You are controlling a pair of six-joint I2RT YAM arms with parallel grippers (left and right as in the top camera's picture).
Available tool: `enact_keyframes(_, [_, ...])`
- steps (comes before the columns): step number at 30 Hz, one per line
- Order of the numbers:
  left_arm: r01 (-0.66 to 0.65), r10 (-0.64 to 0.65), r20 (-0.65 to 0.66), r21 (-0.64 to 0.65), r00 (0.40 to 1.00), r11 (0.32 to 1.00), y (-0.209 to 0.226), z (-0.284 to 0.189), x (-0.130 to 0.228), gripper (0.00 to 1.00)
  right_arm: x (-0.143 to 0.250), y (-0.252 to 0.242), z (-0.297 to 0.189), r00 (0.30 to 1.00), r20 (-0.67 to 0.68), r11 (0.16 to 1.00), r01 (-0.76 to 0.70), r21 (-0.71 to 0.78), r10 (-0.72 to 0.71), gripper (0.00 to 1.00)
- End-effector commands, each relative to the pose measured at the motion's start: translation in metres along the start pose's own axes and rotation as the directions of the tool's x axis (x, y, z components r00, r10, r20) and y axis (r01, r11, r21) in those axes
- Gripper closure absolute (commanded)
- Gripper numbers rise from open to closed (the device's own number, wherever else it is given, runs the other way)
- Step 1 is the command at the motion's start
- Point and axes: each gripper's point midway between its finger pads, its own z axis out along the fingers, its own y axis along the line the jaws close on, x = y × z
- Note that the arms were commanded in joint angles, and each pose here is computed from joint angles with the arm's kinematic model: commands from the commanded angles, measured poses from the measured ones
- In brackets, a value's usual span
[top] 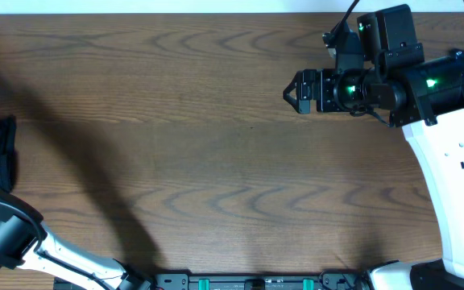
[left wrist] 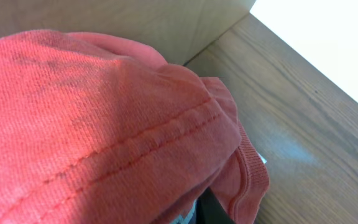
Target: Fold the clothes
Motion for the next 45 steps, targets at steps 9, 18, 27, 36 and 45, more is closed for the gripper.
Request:
enact_keyframes(9, [0.052, -0.053, -0.096, -0.021, 0.994, 0.998, 0.003, -0.011, 0.018, 0.94, 0.017, 0.009, -0.005, 0.998, -0.059, 0.999, 0.006, -0.035, -0.008, 0.01])
enact_keyframes(18, [0.218, -0.239, -0.261, -0.106, 0.935, 0.97, 0.04, -0.031, 0.065, 0.94, 0.036, 0.004, -0.007, 0.991, -0.136, 1.0, -0.006, -0.013, 0.004, 0.01])
enact_keyframes(27, [0.259, -0.287, -0.349, -0.126, 0.892, 0.958, 0.043, -0.041, 0.089, 0.94, 0.05, 0.0, -0.009, 0.981, -0.192, 1.0, -0.017, 0.002, 0.017, 0.01])
enact_keyframes(36, [0.308, -0.332, -0.405, -0.126, 0.852, 0.943, 0.036, -0.047, 0.102, 0.94, 0.058, -0.001, -0.011, 0.974, -0.222, 1.0, -0.028, 0.012, 0.03, 0.01])
enact_keyframes(45, [0.328, -0.349, -0.459, -0.127, 0.817, 0.936, 0.03, -0.054, 0.116, 0.92, 0.065, -0.003, -0.012, 0.968, -0.249, 1.0, -0.023, 0.017, 0.027, 0.01])
